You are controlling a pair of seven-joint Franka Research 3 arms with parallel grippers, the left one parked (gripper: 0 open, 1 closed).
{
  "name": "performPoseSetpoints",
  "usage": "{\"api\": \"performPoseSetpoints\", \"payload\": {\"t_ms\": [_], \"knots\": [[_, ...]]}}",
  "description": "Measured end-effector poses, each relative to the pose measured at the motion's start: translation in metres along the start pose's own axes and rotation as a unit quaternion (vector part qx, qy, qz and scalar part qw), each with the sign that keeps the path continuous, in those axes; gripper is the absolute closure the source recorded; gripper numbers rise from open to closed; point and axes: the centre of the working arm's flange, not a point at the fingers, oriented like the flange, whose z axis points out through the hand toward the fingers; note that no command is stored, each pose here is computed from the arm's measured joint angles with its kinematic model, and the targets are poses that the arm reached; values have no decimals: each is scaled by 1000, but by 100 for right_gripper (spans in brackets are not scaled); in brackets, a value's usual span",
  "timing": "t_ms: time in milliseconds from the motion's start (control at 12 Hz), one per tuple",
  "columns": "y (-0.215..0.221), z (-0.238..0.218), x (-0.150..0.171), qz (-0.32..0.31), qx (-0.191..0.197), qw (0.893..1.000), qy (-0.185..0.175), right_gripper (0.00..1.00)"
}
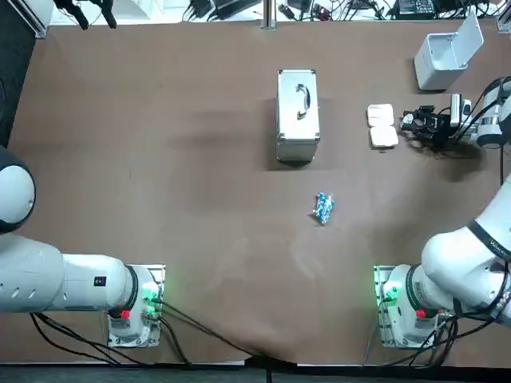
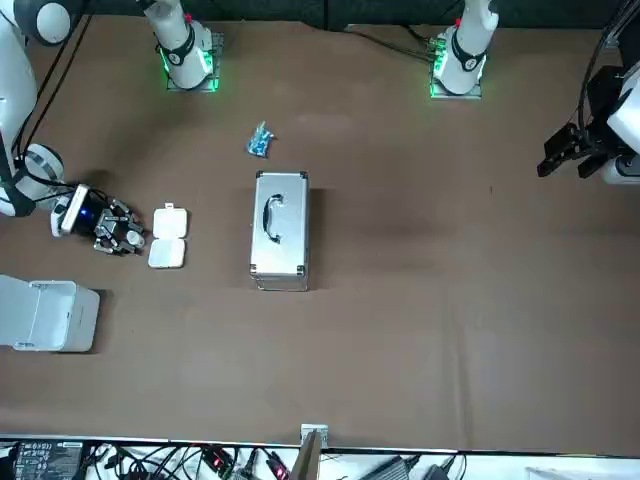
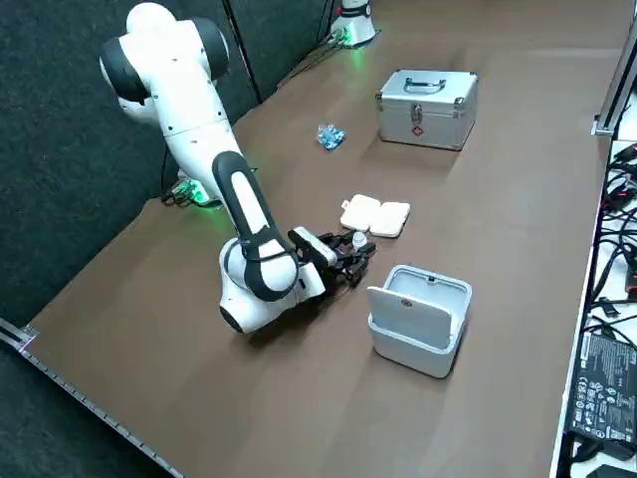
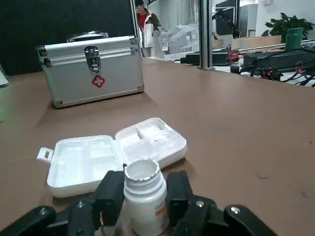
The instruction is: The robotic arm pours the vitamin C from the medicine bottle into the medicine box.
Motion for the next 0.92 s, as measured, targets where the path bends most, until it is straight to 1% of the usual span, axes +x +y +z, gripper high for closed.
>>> {"api": "performPoseSetpoints", "payload": {"t_ms": [667, 833, 917], "knots": [[5, 8, 6, -7, 8, 1000, -1, 55], [12, 11, 16, -9, 16, 1000, -9, 55], [16, 10, 23, -7, 23, 1000, -20, 55]]}}
